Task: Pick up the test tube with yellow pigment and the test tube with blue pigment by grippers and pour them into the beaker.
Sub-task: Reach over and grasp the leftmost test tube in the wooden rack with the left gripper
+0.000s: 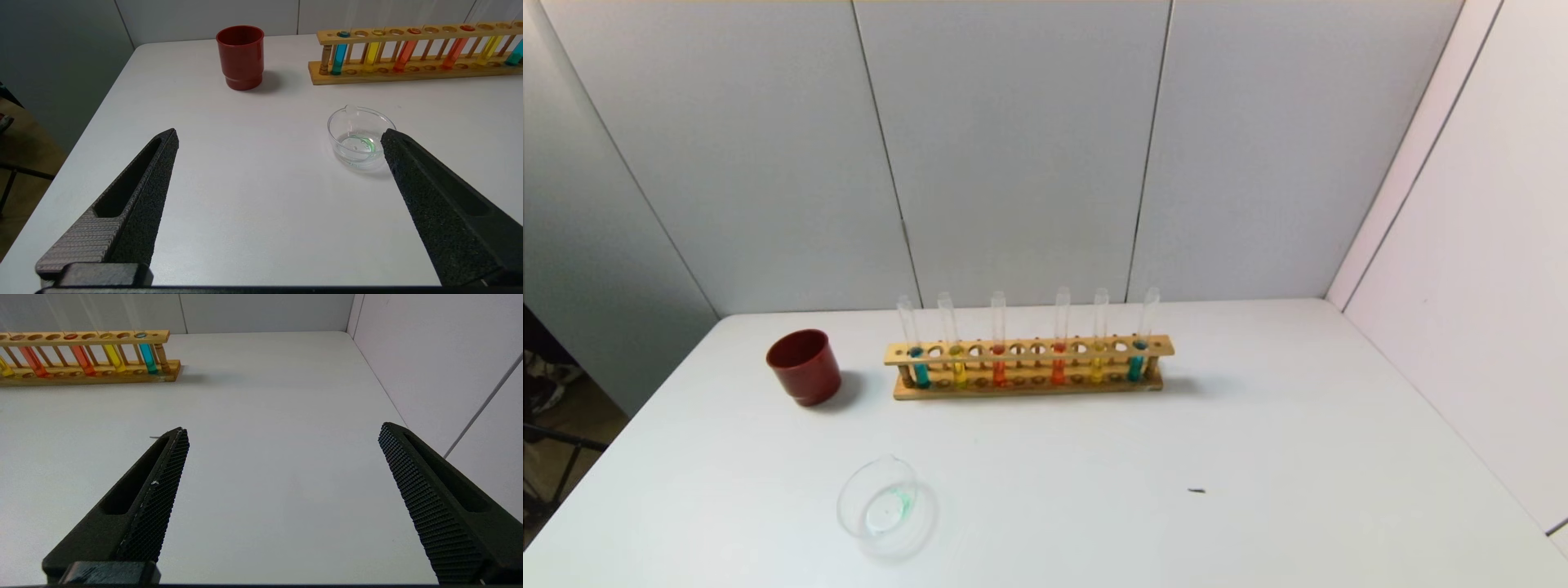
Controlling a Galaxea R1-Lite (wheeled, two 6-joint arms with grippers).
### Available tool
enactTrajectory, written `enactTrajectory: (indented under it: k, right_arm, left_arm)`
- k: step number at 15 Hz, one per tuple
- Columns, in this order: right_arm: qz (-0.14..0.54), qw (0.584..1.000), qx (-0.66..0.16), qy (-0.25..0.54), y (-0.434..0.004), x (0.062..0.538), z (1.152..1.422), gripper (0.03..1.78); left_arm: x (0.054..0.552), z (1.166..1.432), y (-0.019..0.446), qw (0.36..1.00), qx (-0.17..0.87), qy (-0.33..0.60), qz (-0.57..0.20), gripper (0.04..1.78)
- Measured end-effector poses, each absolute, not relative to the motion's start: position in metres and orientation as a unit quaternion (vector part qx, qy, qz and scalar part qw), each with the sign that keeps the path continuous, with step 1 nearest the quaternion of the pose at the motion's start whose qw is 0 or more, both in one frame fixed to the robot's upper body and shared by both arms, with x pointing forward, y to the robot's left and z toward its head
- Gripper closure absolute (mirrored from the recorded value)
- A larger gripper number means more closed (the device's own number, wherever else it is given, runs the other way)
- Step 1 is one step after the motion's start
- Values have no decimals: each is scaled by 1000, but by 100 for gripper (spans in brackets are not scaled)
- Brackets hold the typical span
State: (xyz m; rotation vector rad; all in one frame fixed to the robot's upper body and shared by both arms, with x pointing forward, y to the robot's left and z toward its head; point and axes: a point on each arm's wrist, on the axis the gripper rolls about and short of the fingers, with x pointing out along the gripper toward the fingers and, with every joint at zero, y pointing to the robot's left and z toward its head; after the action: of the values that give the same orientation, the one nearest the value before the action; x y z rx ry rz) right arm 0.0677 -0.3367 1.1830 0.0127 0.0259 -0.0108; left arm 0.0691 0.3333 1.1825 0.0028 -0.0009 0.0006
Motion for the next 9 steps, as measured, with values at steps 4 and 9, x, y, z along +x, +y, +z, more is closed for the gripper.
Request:
enactTrajectory:
  k: [4,9]
  right_arm:
    - [-5,1000,6,13,-337,68,1183,11]
    - [-5,1000,6,13,-337,68,1183,11]
  left_arm:
    - [69,1182,333,1000,2,0,0,8]
    - [69,1182,333,1000,4,1,2,8]
